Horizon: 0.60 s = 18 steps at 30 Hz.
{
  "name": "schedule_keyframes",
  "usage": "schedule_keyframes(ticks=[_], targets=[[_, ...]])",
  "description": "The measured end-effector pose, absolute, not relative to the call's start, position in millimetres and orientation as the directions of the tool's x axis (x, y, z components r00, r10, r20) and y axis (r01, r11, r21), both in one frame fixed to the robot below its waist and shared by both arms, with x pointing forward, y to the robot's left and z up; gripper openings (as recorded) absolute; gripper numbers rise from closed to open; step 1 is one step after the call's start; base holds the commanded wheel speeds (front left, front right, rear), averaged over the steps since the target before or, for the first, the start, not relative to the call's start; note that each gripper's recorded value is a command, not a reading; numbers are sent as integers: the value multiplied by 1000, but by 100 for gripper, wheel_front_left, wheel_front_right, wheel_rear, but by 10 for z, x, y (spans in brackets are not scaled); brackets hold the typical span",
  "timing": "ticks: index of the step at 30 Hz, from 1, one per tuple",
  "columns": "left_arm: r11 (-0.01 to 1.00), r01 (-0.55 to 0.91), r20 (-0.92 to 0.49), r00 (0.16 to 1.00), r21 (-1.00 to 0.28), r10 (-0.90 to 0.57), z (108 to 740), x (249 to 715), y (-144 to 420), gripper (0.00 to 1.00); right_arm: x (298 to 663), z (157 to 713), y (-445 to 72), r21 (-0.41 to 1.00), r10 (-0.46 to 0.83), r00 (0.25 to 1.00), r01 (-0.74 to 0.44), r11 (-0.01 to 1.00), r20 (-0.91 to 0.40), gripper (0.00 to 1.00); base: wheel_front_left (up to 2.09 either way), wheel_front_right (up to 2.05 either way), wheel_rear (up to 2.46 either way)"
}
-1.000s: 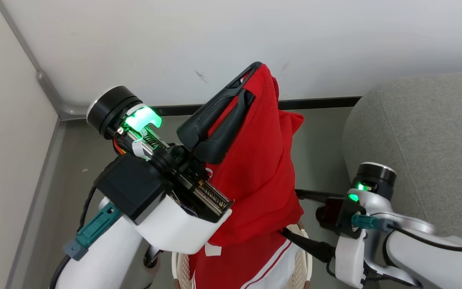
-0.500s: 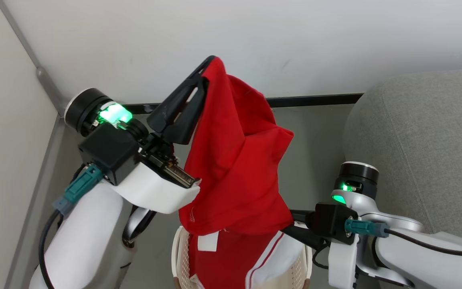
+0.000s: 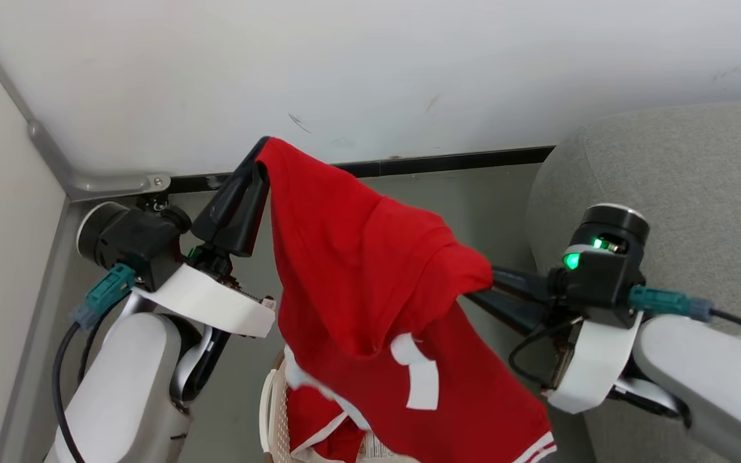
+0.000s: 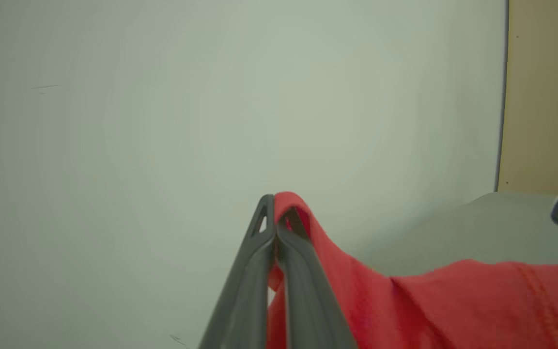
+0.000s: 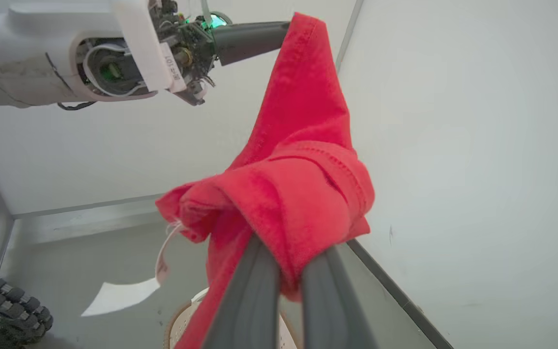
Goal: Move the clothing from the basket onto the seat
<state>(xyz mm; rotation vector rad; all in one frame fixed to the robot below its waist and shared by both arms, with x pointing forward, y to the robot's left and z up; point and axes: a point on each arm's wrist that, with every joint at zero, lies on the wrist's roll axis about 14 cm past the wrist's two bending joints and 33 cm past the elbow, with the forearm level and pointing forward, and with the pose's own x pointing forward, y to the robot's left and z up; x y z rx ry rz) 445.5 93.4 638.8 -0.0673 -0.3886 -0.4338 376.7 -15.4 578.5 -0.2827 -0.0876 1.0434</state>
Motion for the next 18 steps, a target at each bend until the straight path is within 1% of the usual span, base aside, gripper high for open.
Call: schedule_keyframes(ticks=[2, 3, 4, 6, 7, 8, 11, 12, 18], targets=[[905, 425, 370, 842, -6, -393, 6326, 4439, 910, 0, 3848, 5896, -243, -272, 844, 537, -815, 511, -22, 0, 0, 0, 0], [904, 427, 369, 844, -25, -388, 6313, 4433, 897, 3, 3892, 5954, -298, -273, 832, 555, -801, 533, -2, 0, 0, 0, 0], [903, 427, 368, 846, -38, -385, 6304, 4431, 889, 15, 3930, 6007, -354, -279, 821, 571, -786, 552, 14, 0, 0, 0, 0], [905, 423, 368, 850, -48, -378, 6303, 4431, 901, 52, 3999, 6107, -472, -285, 795, 604, -754, 591, 52, 0, 0, 0, 0], [907, 418, 368, 853, -54, -371, 6299, 4429, 921, 96, 4026, 6133, -533, -282, 781, 621, -739, 612, 66, 0, 0, 0, 0], [909, 413, 364, 857, -63, -364, 6279, 4423, 940, 100, 4042, 6144, -586, -281, 769, 635, -727, 626, 72, 0, 0, 0, 0], [912, 403, 350, 868, -81, -352, 6211, 4394, 970, 100, 4094, 6179, -763, -265, 725, 682, -684, 680, 97, 0, 0, 0, 0], [913, 399, 344, 872, -86, -348, 6182, 4376, 981, 100, 4115, 6224, -878, -246, 695, 709, -657, 713, 120, 0, 0, 0, 0], [917, 386, 310, 888, -104, -339, 6030, 4324, 1011, 100, 4136, 6260, -1241, -211, 602, 784, -569, 795, 155, 0, 0, 0, 0]])
